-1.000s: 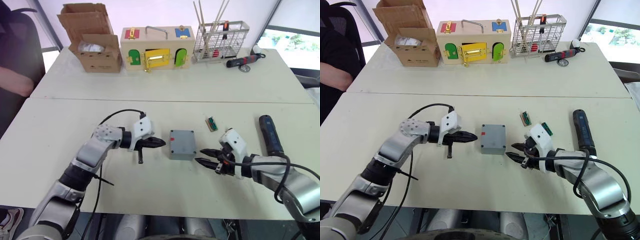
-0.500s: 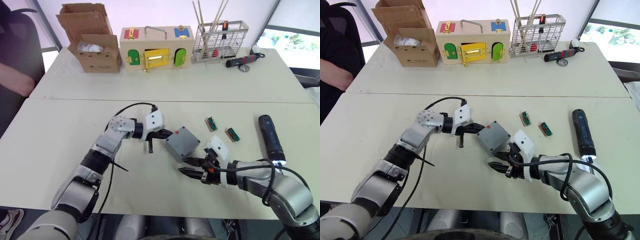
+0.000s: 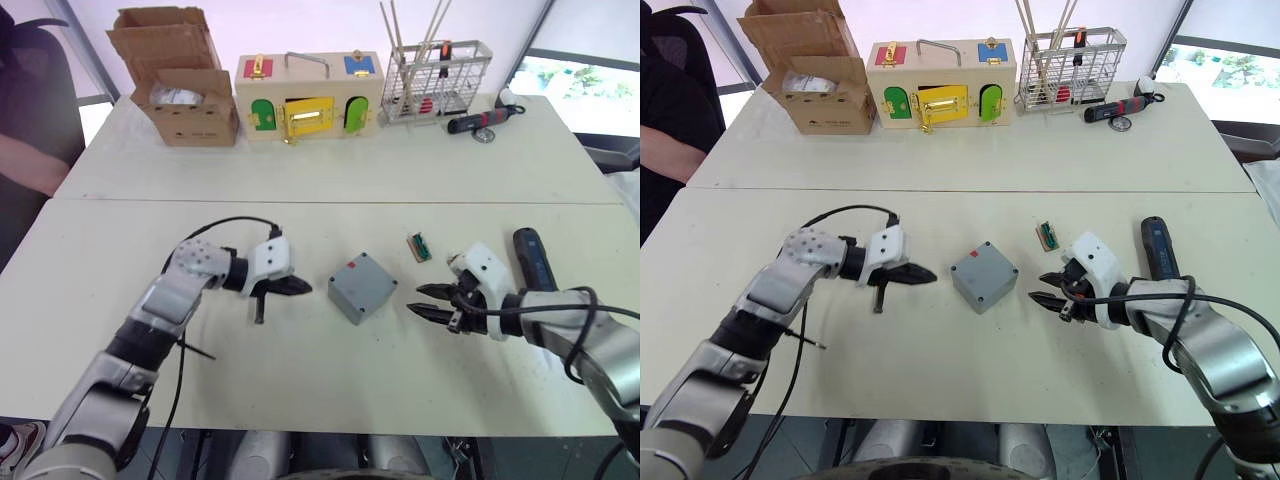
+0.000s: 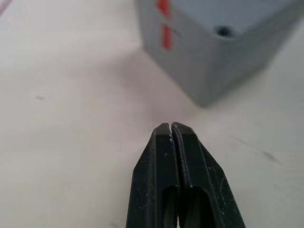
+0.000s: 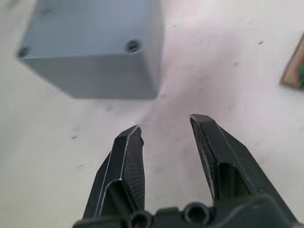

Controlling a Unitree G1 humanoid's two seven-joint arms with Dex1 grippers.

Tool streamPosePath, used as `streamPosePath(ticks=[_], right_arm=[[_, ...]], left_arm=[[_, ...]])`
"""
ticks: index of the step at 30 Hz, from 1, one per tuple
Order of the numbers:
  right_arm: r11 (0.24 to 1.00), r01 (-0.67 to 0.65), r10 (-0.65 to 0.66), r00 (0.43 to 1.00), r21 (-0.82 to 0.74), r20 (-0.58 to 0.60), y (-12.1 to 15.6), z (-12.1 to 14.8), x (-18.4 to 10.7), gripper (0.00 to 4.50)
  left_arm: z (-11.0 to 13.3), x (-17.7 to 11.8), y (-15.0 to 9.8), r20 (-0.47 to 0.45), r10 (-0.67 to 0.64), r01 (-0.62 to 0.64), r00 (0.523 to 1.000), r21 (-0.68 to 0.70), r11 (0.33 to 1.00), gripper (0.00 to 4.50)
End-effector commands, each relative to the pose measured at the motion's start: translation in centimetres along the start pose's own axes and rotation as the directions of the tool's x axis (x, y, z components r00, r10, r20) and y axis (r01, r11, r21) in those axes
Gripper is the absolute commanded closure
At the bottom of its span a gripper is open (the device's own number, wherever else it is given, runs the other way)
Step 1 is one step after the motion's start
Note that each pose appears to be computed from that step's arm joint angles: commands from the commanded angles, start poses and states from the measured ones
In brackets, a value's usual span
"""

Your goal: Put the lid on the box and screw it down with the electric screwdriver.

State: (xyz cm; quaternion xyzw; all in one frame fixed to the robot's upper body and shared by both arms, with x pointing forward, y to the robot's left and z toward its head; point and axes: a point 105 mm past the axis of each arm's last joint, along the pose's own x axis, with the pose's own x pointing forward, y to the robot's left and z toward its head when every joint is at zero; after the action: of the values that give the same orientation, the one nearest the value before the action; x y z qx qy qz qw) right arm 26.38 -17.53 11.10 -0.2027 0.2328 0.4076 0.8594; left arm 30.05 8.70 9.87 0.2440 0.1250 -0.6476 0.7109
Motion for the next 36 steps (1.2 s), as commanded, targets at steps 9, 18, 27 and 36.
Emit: streamPosePath(ticks=[9,18,27,36], right_arm=[[0.962,-0.173,0.182,0.983,-0.213,0.022,1.3,1.7,2.1,2.73],[0.952,-0.232,0.244,0.969,-0.198,0.038,3.6,2.0,2.1,2.73],[0.959,-0.228,0.234,0.972,-0.171,0.017,4.2,1.2,2.0,2.73],[0.998,0.049,-0.047,0.998,-0.051,0.029,-2.6,1.4,-3.1,2.73]], left_arm=[[1.7,2.8,-0.3,0.044,0.035,-0.037,0.998,0.047,0.998,4.50],[1.7,3.6,0.9,0.057,0.063,-0.067,0.996,0.072,0.995,4.50],[1.8,3.7,1.4,0.077,0.083,-0.089,0.994,0.073,0.993,4.50],[3.0,-0.8,0.2,0.114,0.062,-0.063,0.991,0.000,0.998,4.50]])
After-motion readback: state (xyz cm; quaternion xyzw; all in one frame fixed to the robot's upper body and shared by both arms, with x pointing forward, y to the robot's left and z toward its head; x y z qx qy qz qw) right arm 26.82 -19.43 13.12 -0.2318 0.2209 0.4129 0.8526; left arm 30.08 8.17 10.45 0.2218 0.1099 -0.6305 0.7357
